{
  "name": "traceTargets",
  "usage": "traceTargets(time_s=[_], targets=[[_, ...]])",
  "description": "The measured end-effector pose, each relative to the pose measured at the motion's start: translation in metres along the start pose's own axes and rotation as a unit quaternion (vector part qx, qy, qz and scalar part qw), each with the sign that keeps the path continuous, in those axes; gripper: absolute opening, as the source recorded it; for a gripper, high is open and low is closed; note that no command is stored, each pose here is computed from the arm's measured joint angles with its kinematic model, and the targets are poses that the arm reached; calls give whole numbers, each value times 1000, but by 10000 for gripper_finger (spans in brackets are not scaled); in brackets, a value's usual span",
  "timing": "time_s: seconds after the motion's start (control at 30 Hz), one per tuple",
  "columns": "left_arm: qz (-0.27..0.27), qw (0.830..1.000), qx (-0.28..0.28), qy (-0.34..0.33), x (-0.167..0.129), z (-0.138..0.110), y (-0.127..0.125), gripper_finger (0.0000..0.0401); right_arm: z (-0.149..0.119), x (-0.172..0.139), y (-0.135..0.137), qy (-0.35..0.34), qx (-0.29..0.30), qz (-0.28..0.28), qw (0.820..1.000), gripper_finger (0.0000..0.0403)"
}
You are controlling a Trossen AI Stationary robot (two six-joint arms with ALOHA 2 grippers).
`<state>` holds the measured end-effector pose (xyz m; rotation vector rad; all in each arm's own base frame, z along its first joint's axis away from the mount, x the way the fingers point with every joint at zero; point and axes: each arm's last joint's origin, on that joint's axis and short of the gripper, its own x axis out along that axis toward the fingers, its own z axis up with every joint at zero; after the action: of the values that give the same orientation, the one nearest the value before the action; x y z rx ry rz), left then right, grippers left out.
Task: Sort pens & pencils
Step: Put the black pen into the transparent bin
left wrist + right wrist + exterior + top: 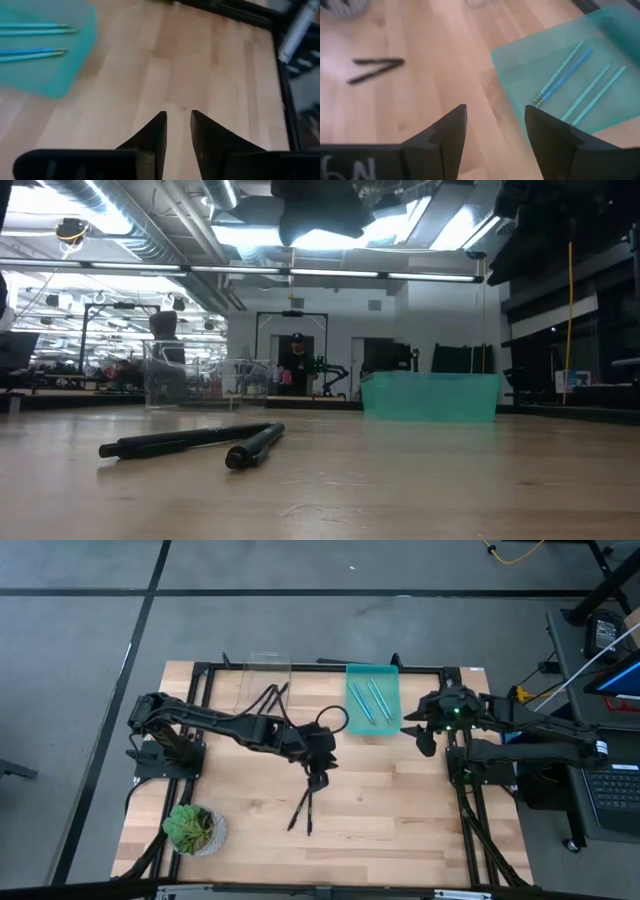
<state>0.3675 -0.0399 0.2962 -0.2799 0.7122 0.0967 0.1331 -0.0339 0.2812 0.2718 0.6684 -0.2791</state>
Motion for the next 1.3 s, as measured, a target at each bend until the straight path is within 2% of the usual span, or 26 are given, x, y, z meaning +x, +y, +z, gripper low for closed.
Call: traceTargets(time_s=[0.2, 0.33, 0.53, 0.67, 0.73, 0.87, 1.0, 1.1, 1.3], targets=[[35, 996, -86, -15, 0, 0, 1, 80, -2, -16, 5, -56, 32, -33, 997, 202], [29, 990, -137, -10, -1, -3, -5, 80, -4, -17, 10, -43, 20, -6, 999, 202], [39, 991, -130, -1, 5, -15, -23, 80, -13, -12, 15, 10, 1, 7, 1000, 202], [41, 992, -119, 26, 15, -30, -39, 80, -14, -12, 19, 15, -11, 17, 1000, 202], [36, 990, -136, 29, 19, -35, -47, 80, -14, -12, 20, 15, -15, 21, 1000, 202], [46, 977, -201, 57, 26, -51, -58, 80, -14, -12, 20, 13, -17, 15, 1000, 202], [69, 956, -272, 92, 35, -68, -67, 80, -14, -12, 20, 11, -18, 7, 1000, 202], [89, 945, -292, 120, 44, -81, -70, 80, -14, -12, 20, 10, -18, 6, 1000, 202], [100, 925, -331, 159, 51, -90, -69, 78, -14, -12, 20, 10, -17, 6, 1000, 202]])
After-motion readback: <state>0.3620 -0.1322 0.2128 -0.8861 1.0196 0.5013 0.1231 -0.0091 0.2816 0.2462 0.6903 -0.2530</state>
